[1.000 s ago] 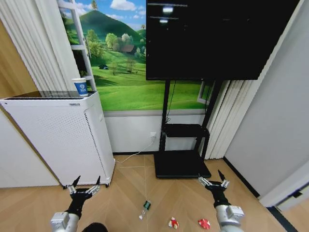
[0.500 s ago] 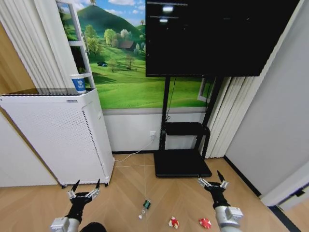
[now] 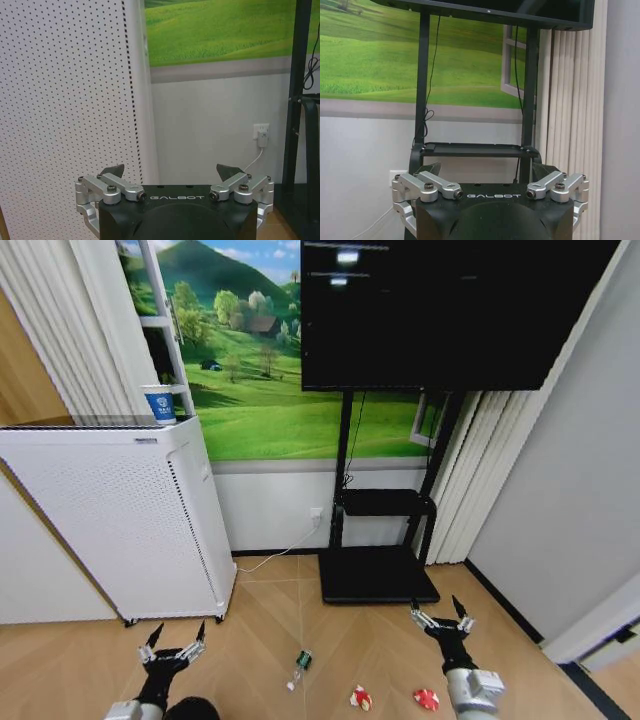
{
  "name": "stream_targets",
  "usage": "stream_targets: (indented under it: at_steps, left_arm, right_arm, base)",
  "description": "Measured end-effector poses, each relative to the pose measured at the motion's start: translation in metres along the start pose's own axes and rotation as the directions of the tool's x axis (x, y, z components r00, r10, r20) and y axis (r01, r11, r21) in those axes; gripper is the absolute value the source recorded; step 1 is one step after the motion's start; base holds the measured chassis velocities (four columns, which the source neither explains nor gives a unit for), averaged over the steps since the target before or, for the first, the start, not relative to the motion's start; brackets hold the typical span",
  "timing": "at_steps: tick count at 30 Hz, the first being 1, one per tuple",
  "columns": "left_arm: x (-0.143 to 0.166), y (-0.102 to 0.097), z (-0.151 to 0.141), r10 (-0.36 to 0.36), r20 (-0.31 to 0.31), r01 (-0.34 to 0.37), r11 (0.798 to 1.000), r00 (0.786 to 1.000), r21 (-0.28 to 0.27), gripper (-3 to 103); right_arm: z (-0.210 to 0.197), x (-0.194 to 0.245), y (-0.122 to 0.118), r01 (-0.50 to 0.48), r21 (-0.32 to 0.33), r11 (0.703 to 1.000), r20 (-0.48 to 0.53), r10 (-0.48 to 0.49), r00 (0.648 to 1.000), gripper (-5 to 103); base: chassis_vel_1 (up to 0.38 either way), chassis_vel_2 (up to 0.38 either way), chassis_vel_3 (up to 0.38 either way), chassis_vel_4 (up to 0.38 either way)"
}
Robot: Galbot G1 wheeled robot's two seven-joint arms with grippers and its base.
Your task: Pick up the trash bin and place the garbage on the floor into it.
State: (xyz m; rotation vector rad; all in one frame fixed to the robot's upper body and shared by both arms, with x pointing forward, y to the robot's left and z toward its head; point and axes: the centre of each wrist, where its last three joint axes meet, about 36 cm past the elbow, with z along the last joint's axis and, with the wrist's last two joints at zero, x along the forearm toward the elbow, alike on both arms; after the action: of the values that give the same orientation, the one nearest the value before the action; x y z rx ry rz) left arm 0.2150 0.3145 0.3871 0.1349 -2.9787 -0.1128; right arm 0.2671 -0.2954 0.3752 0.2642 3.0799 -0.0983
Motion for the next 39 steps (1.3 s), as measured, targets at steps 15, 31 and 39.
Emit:
stream_targets:
  at_steps: [15,31,39]
  left_arm:
    - [0.052,0.036,0.016,0.124,-0.109,-0.129,0.991,0.986,-0.042,100]
    - [0.107,0.055,0.02,-0.045,-0.287,0.055,0.998,0.957,0.028,99]
    - [0.115,0.04,0.007,-0.153,-0.407,0.221,0.967,0.901,0.124,98]
  right_arm:
    - [0.005,-0.003,-0.012,-0.06,0.022,0.998,0.001,0.06,0.998,100]
    - [0.013,-0.008,-0.012,-0.075,0.015,0.997,-0.005,0.075,0.997,100]
    - [0.017,-0.009,-0.015,-0.082,0.019,0.996,-0.008,0.082,0.997,100]
  base:
    - [0.0,0.0,0.0,0.0]
    - [0.0,0.0,0.0,0.0]
    - [0.0,0.0,0.0,0.0]
